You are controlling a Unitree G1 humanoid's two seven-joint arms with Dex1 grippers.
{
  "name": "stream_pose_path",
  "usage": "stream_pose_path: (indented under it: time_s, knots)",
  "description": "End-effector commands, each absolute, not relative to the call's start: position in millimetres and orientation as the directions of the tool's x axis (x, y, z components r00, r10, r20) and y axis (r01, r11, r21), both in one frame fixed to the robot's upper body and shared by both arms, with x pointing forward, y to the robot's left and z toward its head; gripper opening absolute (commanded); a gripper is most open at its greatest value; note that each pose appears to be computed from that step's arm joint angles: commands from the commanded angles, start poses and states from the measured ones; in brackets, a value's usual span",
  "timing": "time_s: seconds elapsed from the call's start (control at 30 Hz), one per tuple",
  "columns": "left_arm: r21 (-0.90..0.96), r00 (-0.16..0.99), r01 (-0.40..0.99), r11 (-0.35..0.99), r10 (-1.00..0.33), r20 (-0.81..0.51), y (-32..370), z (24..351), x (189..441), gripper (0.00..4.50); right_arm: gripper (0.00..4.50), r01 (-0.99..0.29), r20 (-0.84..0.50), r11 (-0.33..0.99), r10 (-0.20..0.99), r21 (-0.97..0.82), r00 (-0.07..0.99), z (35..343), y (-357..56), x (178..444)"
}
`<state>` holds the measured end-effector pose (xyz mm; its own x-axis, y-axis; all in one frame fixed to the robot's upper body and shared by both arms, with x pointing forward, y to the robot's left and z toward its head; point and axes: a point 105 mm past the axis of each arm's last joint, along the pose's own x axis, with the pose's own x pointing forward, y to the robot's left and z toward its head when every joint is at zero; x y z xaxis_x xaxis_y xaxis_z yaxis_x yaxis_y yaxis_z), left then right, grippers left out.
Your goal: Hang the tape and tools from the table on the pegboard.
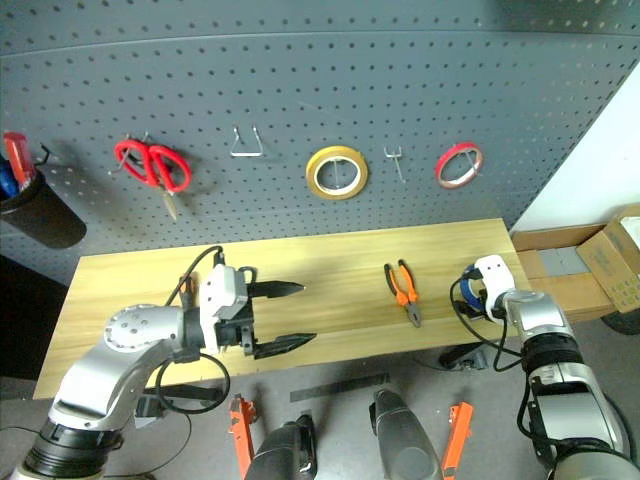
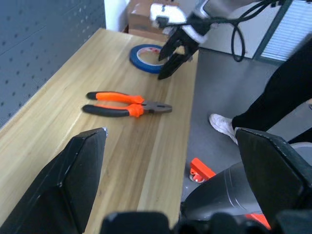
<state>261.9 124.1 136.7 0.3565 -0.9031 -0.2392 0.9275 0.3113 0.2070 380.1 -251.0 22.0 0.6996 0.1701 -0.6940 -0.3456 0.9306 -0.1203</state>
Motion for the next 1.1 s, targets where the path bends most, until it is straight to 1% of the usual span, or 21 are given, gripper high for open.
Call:
stream_pose_path:
  time_s: [0.03, 0.07, 0.17, 0.3, 0.4, 0.47, 0.5, 0.53, 0.63, 0.73, 0.77, 0.83, 0.9, 0.97, 1.0, 1.1]
  knots:
    - [0.250, 0.353, 0.922, 0.297, -0.908, -0.225, 123.2, 142.0, 259.8, 4.50, 4.47, -0.363, -0.708, 0.923, 0.173, -0.125, 0.684, 21.0, -252.5, 383.1]
    - [0.250, 0.356, 0.921, 0.300, -0.908, -0.223, 123.8, 142.1, 260.0, 4.50, 4.47, -0.369, -0.719, 0.921, 0.173, -0.125, 0.674, 19.9, -253.4, 383.0]
    - [0.246, 0.368, 0.917, 0.315, -0.906, -0.212, 126.6, 143.2, 260.9, 4.50, 3.89, -0.387, -0.737, 0.909, 0.154, -0.156, 0.658, 18.0, -258.1, 382.9]
    - [0.162, 0.366, 0.926, 0.342, -0.918, -0.154, 131.7, 151.7, 258.8, 4.50, 2.53, -0.429, -0.755, 0.883, 0.147, -0.191, 0.639, 11.7, -257.8, 380.0]
    - [0.171, 0.392, 0.915, 0.366, -0.906, -0.157, 139.1, 152.0, 259.3, 4.50, 1.47, -0.440, -0.762, 0.879, 0.156, -0.183, 0.629, 7.2, -253.9, 378.4]
    - [0.160, 0.404, 0.911, 0.380, -0.900, -0.165, 143.6, 151.1, 258.5, 4.50, 0.76, -0.433, -0.750, 0.879, 0.147, -0.199, 0.645, 8.6, -254.0, 380.5]
    - [0.152, 0.404, 0.912, 0.380, -0.898, -0.174, 145.3, 150.1, 257.1, 4.50, 0.50, -0.431, -0.736, 0.872, 0.132, -0.233, 0.664, 11.7, -255.6, 383.1]
    - [0.146, 0.402, 0.913, 0.380, -0.896, -0.185, 147.5, 148.8, 254.6, 4.50, 0.38, -0.446, -0.708, 0.846, 0.121, -0.294, 0.696, 19.4, -256.1, 387.6]
    - [0.125, 0.403, 0.915, 0.385, -0.895, -0.194, 152.6, 148.5, 246.1, 4.50, 0.38, -0.463, -0.621, 0.803, 0.152, -0.376, 0.769, 45.1, -246.1, 395.1]
    - [0.136, 0.415, 0.909, 0.394, -0.888, -0.199, 156.6, 148.5, 240.7, 4.50, 0.38, -0.457, -0.537, 0.767, 0.177, -0.449, 0.825, 68.3, -235.7, 393.6]
    - [0.136, 0.421, 0.906, 0.401, -0.887, -0.192, 158.2, 149.6, 238.9, 4.50, 0.38, -0.445, -0.482, 0.749, 0.192, -0.491, 0.855, 82.7, -228.5, 392.5]
    - [0.138, 0.428, 0.902, 0.408, -0.885, -0.184, 159.8, 151.4, 237.4, 4.50, 0.38, -0.423, -0.406, 0.723, 0.214, -0.546, 0.889, 102.2, -218.0, 388.4]
    - [0.157, 0.446, 0.892, 0.423, -0.879, -0.169, 161.6, 156.3, 239.9, 4.50, 0.38, -0.398, -0.309, 0.696, 0.257, -0.598, 0.915, 123.0, -198.5, 378.5]
    - [0.200, 0.502, 0.855, 0.479, -0.860, -0.089, 164.6, 172.4, 254.3, 4.50, 0.38, -0.308, -0.119, 0.665, 0.315, -0.680, 0.942, 154.4, -166.8, 358.9]
    - [0.213, 0.523, 0.839, 0.501, -0.851, -0.055, 165.8, 178.7, 259.9, 4.50, 0.38, -0.281, -0.064, 0.657, 0.334, -0.699, 0.940, 163.2, -156.8, 350.4]
    - [0.239, 0.508, 0.840, 0.487, -0.861, -0.029, 160.1, 187.3, 262.7, 4.50, 0.38, -0.253, 0.028, 0.655, 0.387, -0.712, 0.922, 174.3, -130.4, 323.6]
